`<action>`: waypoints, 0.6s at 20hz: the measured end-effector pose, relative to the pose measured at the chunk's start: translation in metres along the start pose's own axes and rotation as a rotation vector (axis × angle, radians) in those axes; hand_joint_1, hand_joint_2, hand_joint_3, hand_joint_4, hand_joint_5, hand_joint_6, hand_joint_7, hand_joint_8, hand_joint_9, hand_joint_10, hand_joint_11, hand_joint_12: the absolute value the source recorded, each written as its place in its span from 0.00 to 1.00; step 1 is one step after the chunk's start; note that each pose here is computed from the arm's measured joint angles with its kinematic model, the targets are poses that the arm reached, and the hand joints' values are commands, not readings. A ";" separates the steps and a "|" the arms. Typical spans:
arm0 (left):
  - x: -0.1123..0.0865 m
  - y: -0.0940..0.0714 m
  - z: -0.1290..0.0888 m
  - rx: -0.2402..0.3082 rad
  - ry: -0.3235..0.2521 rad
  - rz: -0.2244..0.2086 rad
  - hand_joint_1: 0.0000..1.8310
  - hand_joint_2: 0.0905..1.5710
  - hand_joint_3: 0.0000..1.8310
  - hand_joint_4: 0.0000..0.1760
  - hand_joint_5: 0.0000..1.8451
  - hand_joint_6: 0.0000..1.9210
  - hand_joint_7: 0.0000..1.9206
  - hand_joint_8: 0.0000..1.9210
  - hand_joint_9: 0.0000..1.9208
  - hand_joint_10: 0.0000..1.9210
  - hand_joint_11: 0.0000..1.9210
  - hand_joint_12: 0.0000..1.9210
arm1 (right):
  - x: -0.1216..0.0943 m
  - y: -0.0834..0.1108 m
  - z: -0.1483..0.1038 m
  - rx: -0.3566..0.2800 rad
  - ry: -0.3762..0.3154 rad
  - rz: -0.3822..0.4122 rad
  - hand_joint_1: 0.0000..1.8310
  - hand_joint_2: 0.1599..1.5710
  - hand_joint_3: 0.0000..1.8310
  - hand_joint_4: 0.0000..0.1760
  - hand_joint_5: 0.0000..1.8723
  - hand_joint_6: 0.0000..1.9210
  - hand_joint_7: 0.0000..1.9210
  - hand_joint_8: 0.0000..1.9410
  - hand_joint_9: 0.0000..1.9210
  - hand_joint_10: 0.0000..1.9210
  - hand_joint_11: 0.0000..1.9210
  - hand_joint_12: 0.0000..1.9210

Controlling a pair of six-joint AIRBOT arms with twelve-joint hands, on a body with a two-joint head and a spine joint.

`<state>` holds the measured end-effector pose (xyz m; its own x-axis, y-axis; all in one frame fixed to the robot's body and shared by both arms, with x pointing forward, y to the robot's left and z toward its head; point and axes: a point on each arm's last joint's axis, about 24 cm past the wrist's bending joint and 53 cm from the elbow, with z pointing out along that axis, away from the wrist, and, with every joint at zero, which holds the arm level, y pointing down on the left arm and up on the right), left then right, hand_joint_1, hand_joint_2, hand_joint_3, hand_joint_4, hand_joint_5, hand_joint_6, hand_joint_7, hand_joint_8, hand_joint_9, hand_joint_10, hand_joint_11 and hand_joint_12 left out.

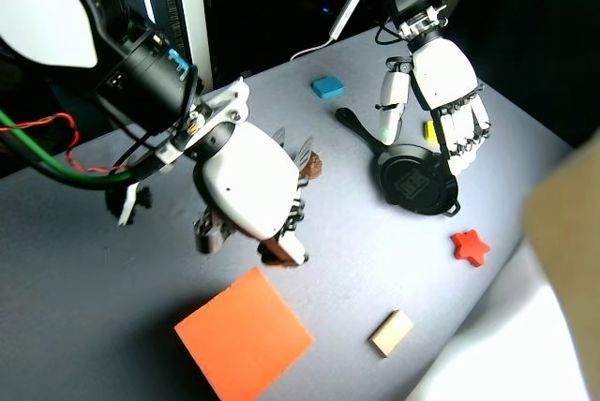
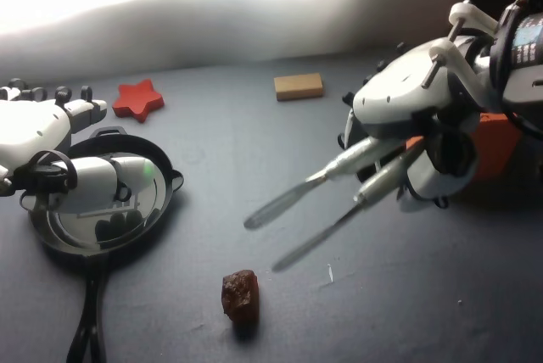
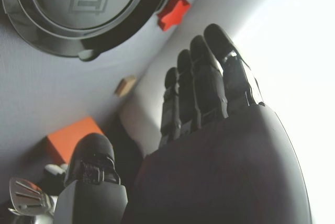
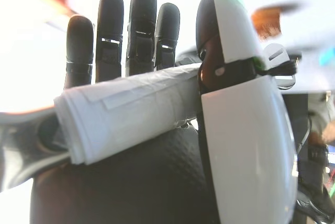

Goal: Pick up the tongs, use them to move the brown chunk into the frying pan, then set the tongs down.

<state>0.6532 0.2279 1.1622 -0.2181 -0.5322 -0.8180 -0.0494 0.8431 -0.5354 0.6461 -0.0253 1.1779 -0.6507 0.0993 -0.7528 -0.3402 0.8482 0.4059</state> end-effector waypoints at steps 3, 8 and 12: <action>-0.002 0.002 0.001 -0.003 -0.005 0.002 0.00 0.74 0.00 0.07 0.10 0.00 0.13 0.00 0.14 0.00 0.00 0.45 | -0.014 -0.003 -0.004 0.039 -0.081 0.082 0.61 0.69 0.00 0.00 0.37 0.27 0.50 0.02 0.32 0.36 0.09 0.80; 0.000 0.003 0.000 -0.005 -0.001 0.001 0.00 0.74 0.00 0.09 0.11 0.00 0.14 0.00 0.15 0.00 0.00 0.45 | -0.004 0.012 -0.017 0.063 -0.122 0.203 0.60 0.69 0.00 0.00 0.36 0.26 0.48 0.02 0.31 0.35 0.08 0.81; -0.001 0.006 0.002 -0.011 -0.004 0.001 0.00 0.74 0.00 0.13 0.09 0.00 0.14 0.00 0.15 0.00 0.00 0.46 | 0.014 0.022 -0.023 0.069 -0.097 0.273 0.60 0.69 0.00 0.00 0.36 0.26 0.48 0.02 0.31 0.36 0.09 0.80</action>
<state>0.6547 0.2333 1.1600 -0.2146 -0.5319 -0.8191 -0.0599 0.8443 -0.5326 0.6137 -0.0172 1.1885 -0.6425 0.3753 -0.6681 -0.1122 0.8164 0.5665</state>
